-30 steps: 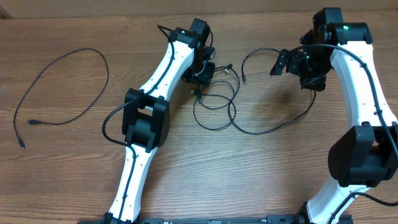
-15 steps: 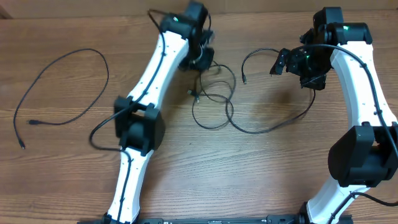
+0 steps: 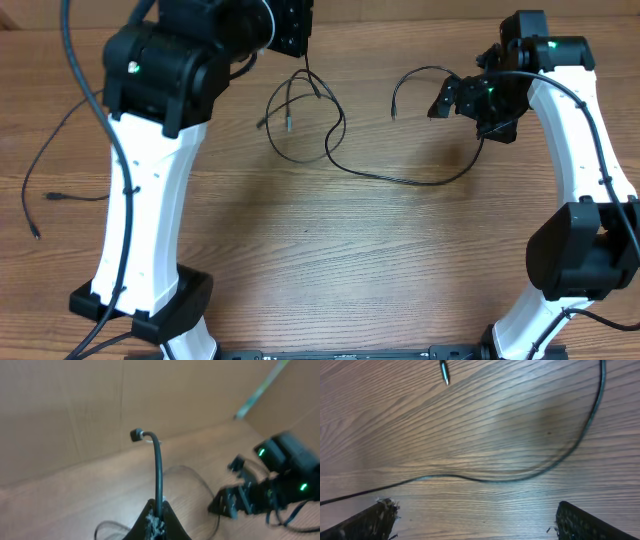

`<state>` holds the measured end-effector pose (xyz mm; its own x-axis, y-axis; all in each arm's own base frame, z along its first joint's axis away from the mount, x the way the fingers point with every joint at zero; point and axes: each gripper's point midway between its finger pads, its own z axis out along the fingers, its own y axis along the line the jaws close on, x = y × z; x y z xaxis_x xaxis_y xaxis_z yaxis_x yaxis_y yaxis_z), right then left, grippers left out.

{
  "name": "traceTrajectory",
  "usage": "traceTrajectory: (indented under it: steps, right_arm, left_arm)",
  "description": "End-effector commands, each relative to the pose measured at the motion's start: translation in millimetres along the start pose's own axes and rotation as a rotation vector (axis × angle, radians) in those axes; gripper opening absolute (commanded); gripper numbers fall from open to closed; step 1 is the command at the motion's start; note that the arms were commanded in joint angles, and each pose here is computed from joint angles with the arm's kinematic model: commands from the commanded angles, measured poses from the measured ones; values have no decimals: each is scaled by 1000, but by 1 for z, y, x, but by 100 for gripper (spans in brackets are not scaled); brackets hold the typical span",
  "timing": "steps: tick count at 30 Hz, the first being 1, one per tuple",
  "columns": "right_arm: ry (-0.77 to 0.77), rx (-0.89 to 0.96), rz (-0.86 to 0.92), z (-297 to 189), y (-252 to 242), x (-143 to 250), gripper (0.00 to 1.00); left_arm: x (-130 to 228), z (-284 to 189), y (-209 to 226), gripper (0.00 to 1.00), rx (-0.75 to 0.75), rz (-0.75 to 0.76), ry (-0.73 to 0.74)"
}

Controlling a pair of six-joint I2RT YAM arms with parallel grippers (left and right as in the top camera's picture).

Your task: Untangle cables

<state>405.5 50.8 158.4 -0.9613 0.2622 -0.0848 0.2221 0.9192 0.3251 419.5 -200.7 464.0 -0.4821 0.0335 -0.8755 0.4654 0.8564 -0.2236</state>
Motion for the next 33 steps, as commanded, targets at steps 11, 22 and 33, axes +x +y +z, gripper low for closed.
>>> traceTrajectory:
  steps: [11, 22, 33]
  right_arm:
    - [32, -666, -672, -34, 157, 62, 100]
    - [9, -408, -457, 23, 194, 54, 83]
    - [-117, 5, -50, 79, 135, 14, 76]
  left_arm:
    - [-29, -62, 17, 4, -67, -133, -139]
    - [-28, -62, 17, 4, -66, -154, -133]
    - [-30, -66, 34, 4, -104, -180, -145]
